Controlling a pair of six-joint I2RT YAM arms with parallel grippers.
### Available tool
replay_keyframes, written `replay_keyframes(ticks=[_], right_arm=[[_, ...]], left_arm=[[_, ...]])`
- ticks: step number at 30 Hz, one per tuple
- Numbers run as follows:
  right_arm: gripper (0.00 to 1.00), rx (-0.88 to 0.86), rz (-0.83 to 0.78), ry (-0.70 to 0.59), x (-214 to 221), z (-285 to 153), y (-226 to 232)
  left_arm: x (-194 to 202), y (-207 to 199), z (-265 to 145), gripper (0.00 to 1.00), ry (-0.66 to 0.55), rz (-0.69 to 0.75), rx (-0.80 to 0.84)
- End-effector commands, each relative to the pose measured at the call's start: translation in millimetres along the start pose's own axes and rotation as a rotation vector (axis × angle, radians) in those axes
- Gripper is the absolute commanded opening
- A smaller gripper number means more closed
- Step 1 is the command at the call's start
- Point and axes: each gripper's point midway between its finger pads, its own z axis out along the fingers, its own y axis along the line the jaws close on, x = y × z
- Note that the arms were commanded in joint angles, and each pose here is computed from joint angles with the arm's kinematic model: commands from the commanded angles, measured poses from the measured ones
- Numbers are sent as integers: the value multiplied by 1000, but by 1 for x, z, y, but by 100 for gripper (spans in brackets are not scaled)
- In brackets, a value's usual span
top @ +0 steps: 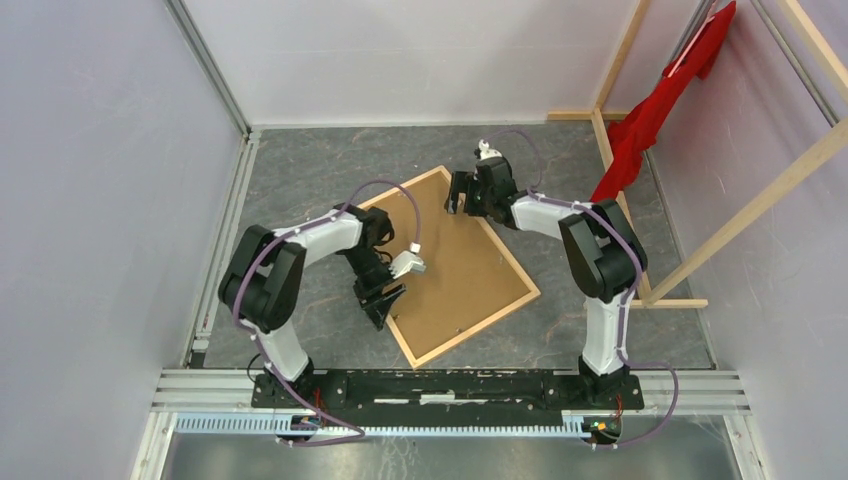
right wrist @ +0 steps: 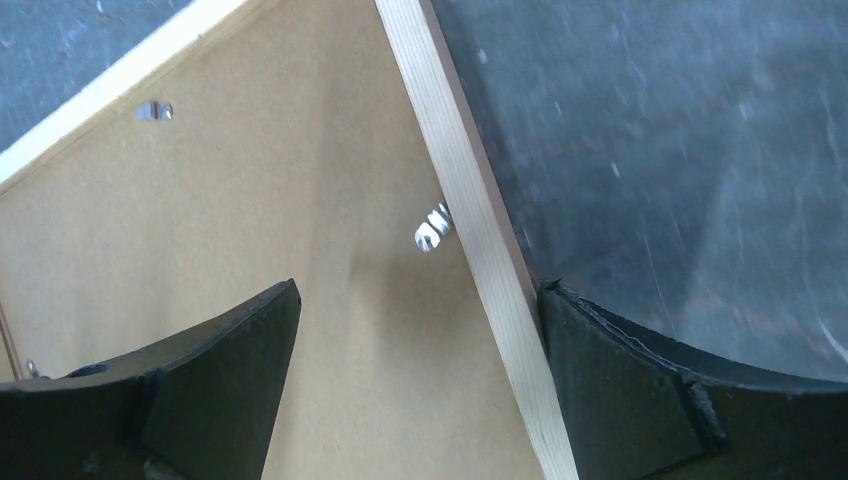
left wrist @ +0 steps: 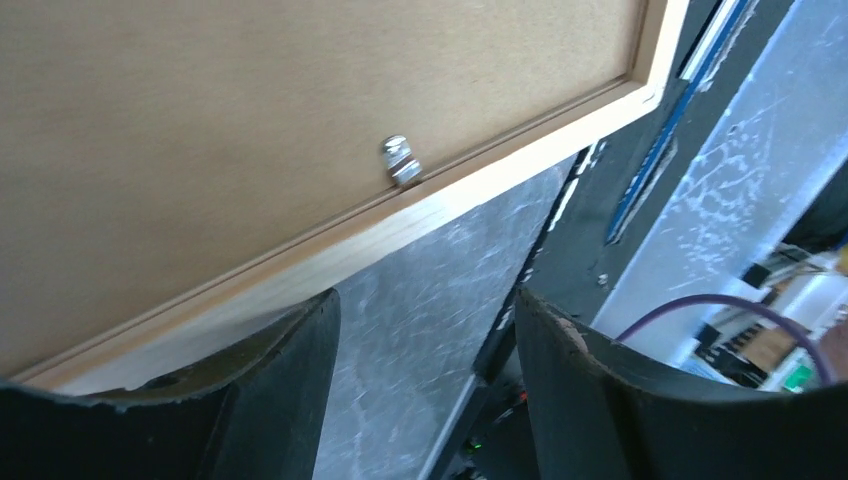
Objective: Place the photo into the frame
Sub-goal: Adjust the photo frame at the center of the board.
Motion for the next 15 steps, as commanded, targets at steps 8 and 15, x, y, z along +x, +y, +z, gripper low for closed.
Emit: replay_keyframes(ticks=[8,15], right_arm=[[95,82,58,-46,19,-84,-28],[89,-86,21,-175,-6,-112,18]], left_arm=[[20,79,-106,71,-213,-10,-294],[9,161,-158,56,-469,-379,-374]])
